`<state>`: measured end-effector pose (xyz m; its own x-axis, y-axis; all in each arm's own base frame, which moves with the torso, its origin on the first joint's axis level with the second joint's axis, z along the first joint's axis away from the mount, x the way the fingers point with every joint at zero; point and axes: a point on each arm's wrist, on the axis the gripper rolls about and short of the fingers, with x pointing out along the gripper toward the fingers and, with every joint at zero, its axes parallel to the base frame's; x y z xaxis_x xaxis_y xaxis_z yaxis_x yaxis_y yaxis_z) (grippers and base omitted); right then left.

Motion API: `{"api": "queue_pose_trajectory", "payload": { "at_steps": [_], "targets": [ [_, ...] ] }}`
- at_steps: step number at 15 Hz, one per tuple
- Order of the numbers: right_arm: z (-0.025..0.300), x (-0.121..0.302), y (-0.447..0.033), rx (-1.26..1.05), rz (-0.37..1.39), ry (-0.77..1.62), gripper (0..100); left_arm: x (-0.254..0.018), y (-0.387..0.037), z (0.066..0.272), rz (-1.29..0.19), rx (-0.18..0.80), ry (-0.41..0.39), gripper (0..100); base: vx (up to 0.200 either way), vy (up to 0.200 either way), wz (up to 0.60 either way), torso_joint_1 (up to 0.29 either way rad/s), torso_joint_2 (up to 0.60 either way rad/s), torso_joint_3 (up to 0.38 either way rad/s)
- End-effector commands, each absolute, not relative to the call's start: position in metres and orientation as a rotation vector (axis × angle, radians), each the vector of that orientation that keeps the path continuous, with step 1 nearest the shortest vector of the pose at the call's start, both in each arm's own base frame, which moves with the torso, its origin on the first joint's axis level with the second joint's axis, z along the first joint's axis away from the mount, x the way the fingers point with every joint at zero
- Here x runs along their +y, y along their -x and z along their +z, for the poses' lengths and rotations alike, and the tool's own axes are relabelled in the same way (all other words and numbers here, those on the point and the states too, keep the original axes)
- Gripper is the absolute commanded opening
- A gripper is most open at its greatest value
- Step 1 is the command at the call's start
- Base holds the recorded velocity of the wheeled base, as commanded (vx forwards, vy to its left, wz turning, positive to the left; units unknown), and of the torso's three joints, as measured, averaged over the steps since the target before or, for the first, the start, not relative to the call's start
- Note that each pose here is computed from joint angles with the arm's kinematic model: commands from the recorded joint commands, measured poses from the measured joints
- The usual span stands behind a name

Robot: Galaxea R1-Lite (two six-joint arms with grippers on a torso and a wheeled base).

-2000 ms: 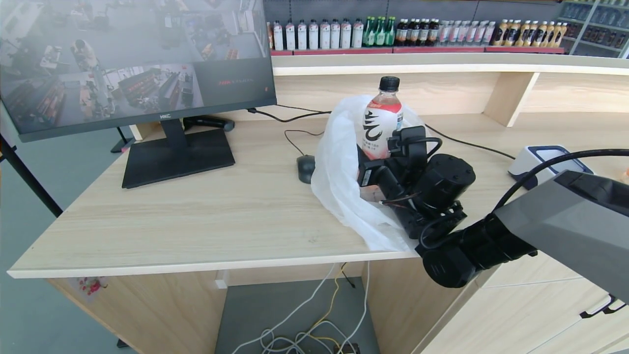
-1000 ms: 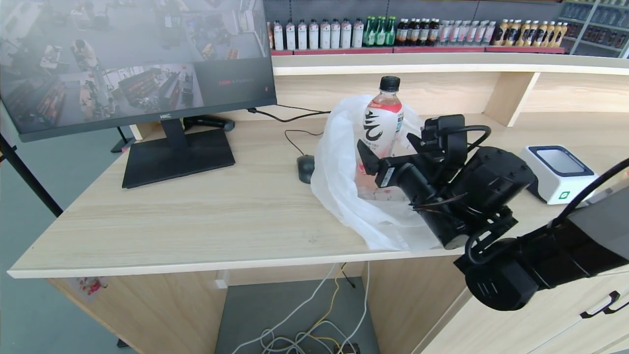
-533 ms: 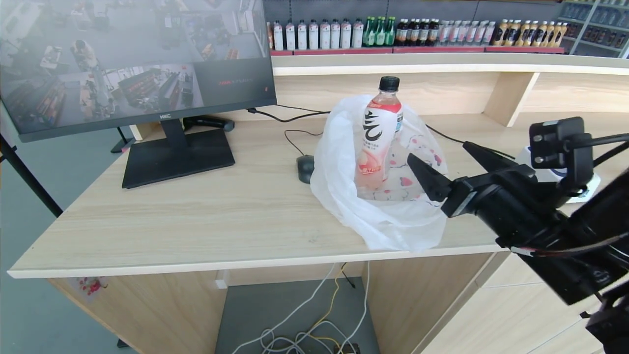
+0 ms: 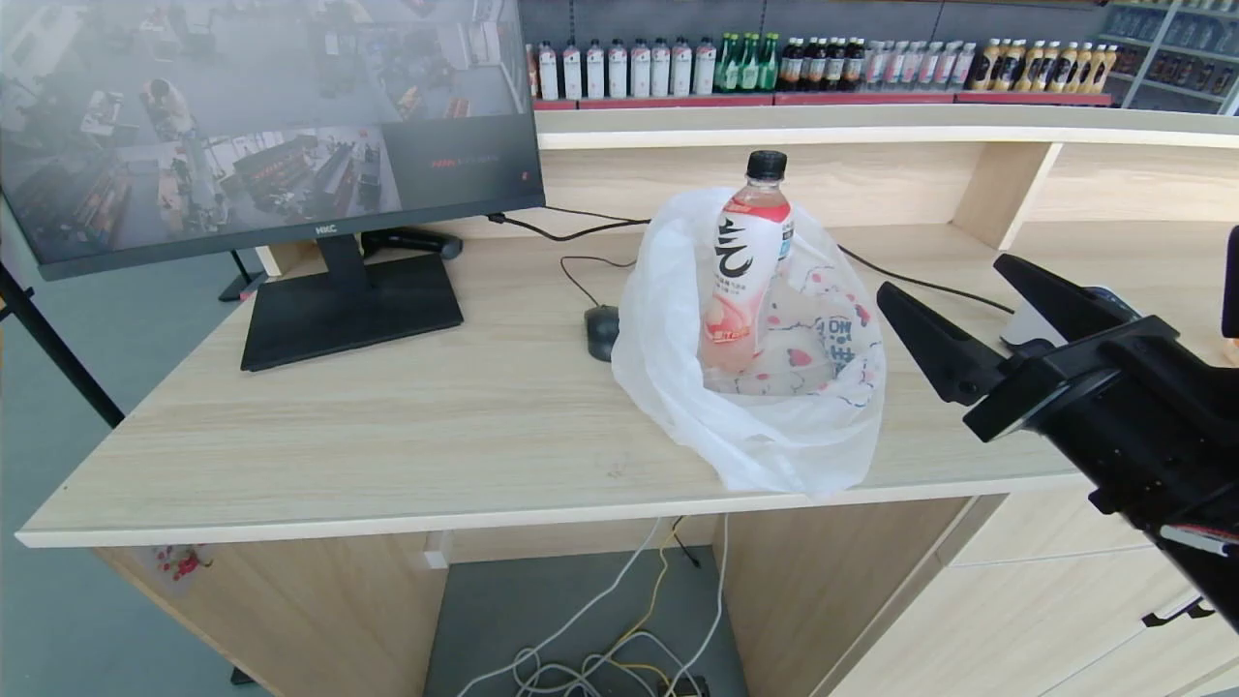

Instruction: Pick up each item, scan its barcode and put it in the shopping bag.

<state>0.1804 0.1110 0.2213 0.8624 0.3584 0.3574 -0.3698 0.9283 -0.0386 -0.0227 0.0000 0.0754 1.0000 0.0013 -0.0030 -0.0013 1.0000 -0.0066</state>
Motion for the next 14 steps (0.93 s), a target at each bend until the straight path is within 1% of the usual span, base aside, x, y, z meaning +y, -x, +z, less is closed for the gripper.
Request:
{"api": "queue_pose_trajectory", "payload": {
  "at_steps": [1, 14],
  "targets": [
    [0.2192, 0.1111, -0.1804, -0.362, 0.383, -0.028, 100, 0.0, 0.0227, 0.0754, 0.002, 0.003, 0.006, 100, 0.0, -0.2, 0.0, 0.002, 0.0, 0.002],
    [0.2138, 0.1056, -0.1796, -0.353, 0.365, -0.018, 100, 0.0, 0.0227, 0.0754, 0.002, 0.003, 0.008, 100, 0.0, -0.2, 0.0, 0.0, 0.0, 0.002]
  ]
}}
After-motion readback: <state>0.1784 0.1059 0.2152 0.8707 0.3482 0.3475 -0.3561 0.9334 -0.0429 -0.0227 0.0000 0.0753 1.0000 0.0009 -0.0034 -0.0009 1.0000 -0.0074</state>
